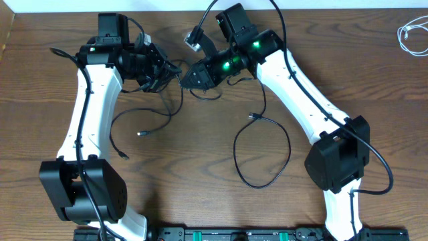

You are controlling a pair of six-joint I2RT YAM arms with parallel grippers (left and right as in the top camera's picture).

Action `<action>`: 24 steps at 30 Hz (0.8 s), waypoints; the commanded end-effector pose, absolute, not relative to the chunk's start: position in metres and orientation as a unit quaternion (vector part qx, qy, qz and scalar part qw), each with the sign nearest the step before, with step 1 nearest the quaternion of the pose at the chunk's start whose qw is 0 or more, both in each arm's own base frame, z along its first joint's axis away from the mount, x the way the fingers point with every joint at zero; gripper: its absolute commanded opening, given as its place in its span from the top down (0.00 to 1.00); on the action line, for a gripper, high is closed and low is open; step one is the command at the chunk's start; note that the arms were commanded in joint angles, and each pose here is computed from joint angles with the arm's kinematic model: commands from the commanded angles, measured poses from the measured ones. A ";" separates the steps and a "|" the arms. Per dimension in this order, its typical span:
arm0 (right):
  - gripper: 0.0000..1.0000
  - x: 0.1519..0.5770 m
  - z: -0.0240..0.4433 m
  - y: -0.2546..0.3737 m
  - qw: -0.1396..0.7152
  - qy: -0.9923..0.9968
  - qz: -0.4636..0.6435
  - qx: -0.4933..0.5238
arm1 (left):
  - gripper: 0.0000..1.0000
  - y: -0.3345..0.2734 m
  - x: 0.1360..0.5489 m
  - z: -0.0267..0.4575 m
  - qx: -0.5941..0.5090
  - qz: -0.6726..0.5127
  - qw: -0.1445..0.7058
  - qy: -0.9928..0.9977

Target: Untangle cables

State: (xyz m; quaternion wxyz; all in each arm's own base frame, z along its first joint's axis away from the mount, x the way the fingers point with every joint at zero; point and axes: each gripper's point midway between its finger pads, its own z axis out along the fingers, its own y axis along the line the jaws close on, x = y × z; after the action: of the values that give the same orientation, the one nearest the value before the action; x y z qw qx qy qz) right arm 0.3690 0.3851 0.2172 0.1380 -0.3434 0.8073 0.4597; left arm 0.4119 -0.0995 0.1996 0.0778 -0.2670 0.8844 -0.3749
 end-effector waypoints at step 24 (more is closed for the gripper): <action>0.99 0.400 0.173 0.380 0.181 0.894 0.308 -0.271 | 0.92 -0.097 0.404 0.194 -0.262 -0.363 0.070 0.891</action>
State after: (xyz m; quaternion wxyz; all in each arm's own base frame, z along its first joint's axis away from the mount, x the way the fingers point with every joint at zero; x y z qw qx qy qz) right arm 0.3837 0.3920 0.1895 0.1789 -0.3135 0.8671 0.3433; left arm 0.4077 -0.1083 0.2064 0.0597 -0.2618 0.8743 -0.4043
